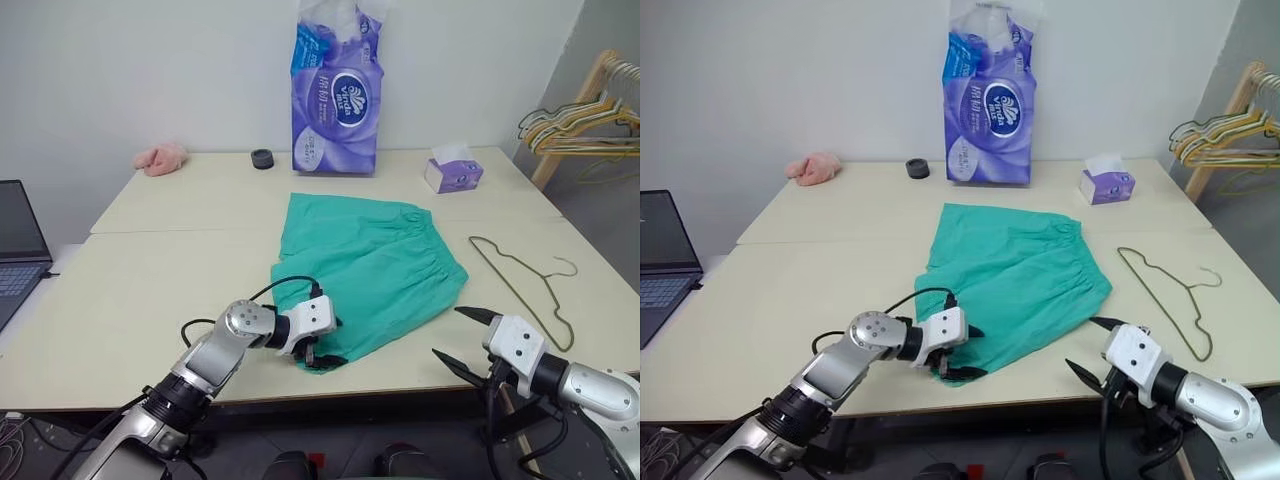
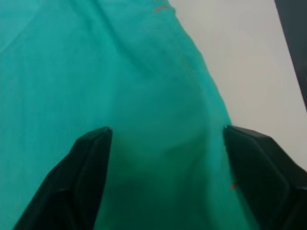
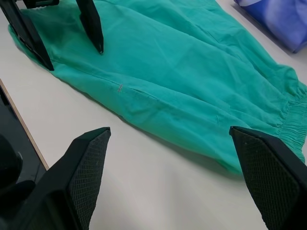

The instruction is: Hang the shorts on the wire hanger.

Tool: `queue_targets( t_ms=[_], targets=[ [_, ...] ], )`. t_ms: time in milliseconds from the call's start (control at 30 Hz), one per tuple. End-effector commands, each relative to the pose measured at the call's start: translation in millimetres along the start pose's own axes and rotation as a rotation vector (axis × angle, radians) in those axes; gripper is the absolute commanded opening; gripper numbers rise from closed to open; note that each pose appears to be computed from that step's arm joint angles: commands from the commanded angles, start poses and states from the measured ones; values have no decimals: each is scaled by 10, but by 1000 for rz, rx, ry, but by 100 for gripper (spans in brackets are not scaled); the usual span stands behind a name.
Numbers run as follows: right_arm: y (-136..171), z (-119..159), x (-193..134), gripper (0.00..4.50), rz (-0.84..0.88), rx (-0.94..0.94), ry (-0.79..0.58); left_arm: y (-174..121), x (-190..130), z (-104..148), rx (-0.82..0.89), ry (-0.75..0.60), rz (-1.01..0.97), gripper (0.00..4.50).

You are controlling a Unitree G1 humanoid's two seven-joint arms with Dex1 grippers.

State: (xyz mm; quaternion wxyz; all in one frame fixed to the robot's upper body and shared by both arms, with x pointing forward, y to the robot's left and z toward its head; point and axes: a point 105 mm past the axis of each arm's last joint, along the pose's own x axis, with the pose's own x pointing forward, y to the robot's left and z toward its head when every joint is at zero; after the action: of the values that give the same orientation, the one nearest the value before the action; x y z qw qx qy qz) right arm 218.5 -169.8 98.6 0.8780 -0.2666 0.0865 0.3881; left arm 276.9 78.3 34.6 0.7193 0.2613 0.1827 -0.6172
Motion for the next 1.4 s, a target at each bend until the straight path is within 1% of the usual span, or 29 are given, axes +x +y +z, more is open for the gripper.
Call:
queue_targets(
  t_ms=[33,100,167,333,433,533,667,867,1000,1033,1067,1233,1400],
  targets=[
    [-72,31,-6,425,-11,-60,-10,16,-15,-50,35,37,7,273],
    [-154,-13,-6,425,-17,-85,5,24,-27,-55,40,32,19,216],
    [-274,-58,0,425,-46,-115,21,77,-47,-30,37,12,53,150],
    [-564,-298,77,425,-36,-304,128,228,-210,83,-14,-56,118,3],
    [-715,-384,193,425,-19,-369,149,277,-318,181,-43,-106,132,3],
    [-845,-494,308,425,22,-497,186,320,-419,251,-47,-135,148,3],
    [-992,-454,543,425,33,-622,169,329,-515,392,-85,-211,142,3],
    [-1098,-477,828,425,57,-716,178,304,-576,378,-103,-210,139,3],
    [-1169,-556,936,425,61,-706,216,315,-613,327,-104,-194,151,3],
    [-1187,-565,939,386,58,-703,220,315,-618,321,-104,-193,152,0],
    [-1207,-576,934,369,59,-699,225,317,-630,300,-104,-185,154,0],
    [-1237,-565,911,188,72,-698,216,295,-669,193,-103,-147,148,0],
    [-1164,-404,923,13,101,-717,142,228,-664,92,-111,-113,117,0]
  ],
)
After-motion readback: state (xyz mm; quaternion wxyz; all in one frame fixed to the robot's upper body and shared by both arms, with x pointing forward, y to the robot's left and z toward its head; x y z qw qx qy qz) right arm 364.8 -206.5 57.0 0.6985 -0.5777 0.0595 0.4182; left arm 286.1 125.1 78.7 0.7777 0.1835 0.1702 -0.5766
